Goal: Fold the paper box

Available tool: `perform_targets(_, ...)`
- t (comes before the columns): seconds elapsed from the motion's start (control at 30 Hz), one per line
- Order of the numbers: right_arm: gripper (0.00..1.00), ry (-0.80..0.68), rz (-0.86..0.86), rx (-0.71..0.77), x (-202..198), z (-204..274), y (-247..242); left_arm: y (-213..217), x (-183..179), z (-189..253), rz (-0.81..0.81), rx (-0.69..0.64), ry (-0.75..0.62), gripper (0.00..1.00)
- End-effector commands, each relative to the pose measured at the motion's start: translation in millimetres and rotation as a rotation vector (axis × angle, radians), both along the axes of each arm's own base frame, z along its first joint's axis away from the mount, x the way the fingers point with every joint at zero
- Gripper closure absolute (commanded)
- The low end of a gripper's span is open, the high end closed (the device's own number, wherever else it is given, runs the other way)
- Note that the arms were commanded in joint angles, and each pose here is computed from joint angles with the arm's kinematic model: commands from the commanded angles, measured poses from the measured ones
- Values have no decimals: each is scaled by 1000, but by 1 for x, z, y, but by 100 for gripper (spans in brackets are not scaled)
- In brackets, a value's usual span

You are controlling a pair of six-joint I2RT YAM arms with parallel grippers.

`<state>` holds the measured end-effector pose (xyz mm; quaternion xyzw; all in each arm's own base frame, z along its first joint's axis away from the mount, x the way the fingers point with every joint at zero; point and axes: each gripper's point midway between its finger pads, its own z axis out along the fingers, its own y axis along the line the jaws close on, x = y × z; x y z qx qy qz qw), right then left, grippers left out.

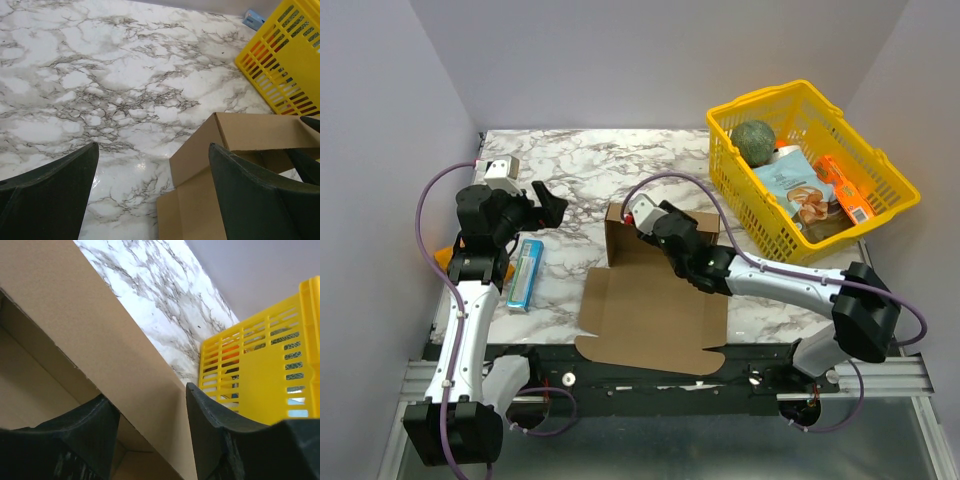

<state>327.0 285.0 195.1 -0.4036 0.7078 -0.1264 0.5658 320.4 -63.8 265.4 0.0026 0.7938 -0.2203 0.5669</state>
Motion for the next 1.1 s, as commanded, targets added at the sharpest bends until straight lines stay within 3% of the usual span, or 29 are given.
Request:
perform_targets(0.0,49,-49,-37,-30,11,3,6,-1,-4,0,-11,2,-3,1)
perform_targets(0.07,65,-45,-45,-30,14,3,9,-1,-5,3,-14,3,-14,1)
perform_targets(0.23,78,84,-43,-3,18,-9,12,2,-1,28,2,12,-70,1)
perform_targets(0.37,78,244,-67,68,27,-27,2,6,-2,81,24,26,-159,1)
perform_targets(0.67,80,676,-170,199,-8,-113,-10,14,-29,164,82,50,-295,1)
perform_targets(0.83,81,792,-279,296,-19,-138,-17,13,-49,153,76,57,-249,1)
perform_targets(1.07,79,808,-439,449,-9,-147,-32,14,-83,81,89,50,-30,1)
